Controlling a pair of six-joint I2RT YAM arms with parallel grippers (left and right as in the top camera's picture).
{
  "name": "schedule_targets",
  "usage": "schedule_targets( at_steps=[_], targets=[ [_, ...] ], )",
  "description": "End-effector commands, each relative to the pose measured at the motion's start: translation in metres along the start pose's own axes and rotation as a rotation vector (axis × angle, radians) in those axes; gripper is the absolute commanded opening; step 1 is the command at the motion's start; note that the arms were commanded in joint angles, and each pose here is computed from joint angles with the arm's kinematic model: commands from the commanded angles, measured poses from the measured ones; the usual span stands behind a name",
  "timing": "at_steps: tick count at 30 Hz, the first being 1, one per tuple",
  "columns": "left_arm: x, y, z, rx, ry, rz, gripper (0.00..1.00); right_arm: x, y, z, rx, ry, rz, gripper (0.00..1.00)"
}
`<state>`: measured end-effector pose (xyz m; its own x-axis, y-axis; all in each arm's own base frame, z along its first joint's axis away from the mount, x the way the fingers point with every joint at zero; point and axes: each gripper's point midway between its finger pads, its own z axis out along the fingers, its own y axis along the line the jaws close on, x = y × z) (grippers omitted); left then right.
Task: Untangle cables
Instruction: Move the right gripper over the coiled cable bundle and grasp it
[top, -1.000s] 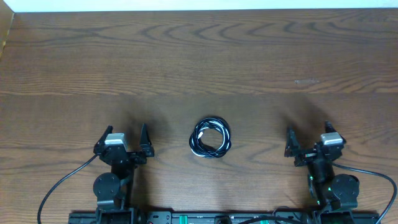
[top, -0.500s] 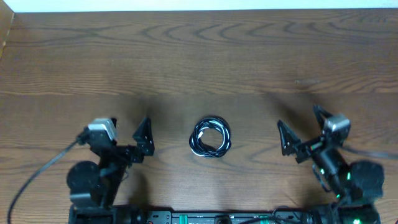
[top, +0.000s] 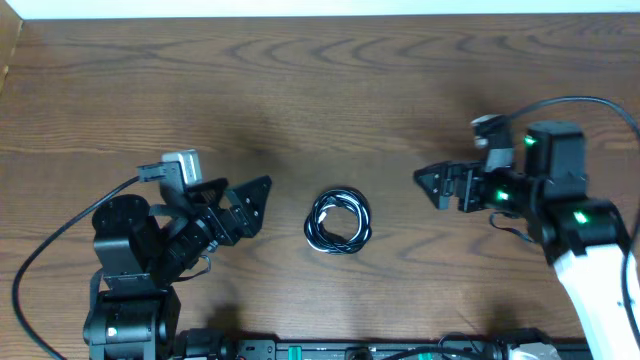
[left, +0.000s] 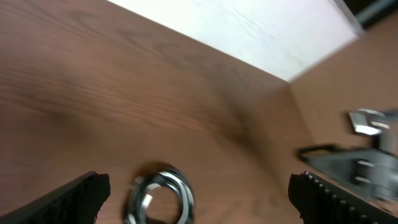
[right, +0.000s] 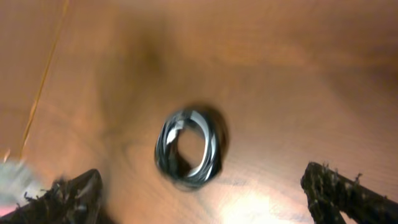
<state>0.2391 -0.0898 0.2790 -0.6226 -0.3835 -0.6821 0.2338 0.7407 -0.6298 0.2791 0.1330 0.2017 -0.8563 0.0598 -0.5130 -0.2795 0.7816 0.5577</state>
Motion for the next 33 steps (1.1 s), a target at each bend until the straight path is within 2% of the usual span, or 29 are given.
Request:
schedule_targets(
  at_steps=[1,4,7,11,13,17,20,24,27,33],
  targets=[
    [0.009,-0.024,-0.002,0.134,0.078,-0.011,0.98,0.027,0.018,0.024,-0.102,0.156,-0.080,0.93],
    [0.022,-0.015,0.005,0.112,0.154,-0.036,0.98,0.055,0.010,0.043,0.005,0.278,-0.164,0.99],
    [0.031,-0.008,0.005,0.067,0.241,-0.029,0.99,0.082,0.002,0.052,0.124,0.391,-0.263,0.99],
    [0.023,0.011,-0.017,-0.199,0.323,0.047,0.98,0.100,0.001,0.059,0.227,0.455,-0.418,0.99],
    [0.014,0.008,-0.033,-0.294,0.335,0.079,0.98,0.097,0.009,0.071,0.222,0.427,-0.467,0.86],
    [0.003,-0.015,-0.041,-0.245,0.303,0.121,0.98,0.084,0.021,0.094,0.198,0.348,-0.423,0.68],
    [-0.002,-0.037,-0.041,-0.139,0.269,0.143,0.98,0.077,0.025,0.116,0.198,0.296,-0.299,0.59],
    [-0.001,-0.046,-0.045,-0.100,0.257,0.152,0.98,0.084,0.025,0.142,0.195,0.314,-0.269,0.56],
    [0.002,-0.044,-0.046,-0.104,0.272,0.142,0.98,0.104,0.013,0.156,0.224,0.391,-0.260,0.54],
    [0.008,-0.042,-0.048,-0.113,0.293,0.128,0.98,0.116,0.002,0.165,0.252,0.442,-0.250,0.50]
  ],
)
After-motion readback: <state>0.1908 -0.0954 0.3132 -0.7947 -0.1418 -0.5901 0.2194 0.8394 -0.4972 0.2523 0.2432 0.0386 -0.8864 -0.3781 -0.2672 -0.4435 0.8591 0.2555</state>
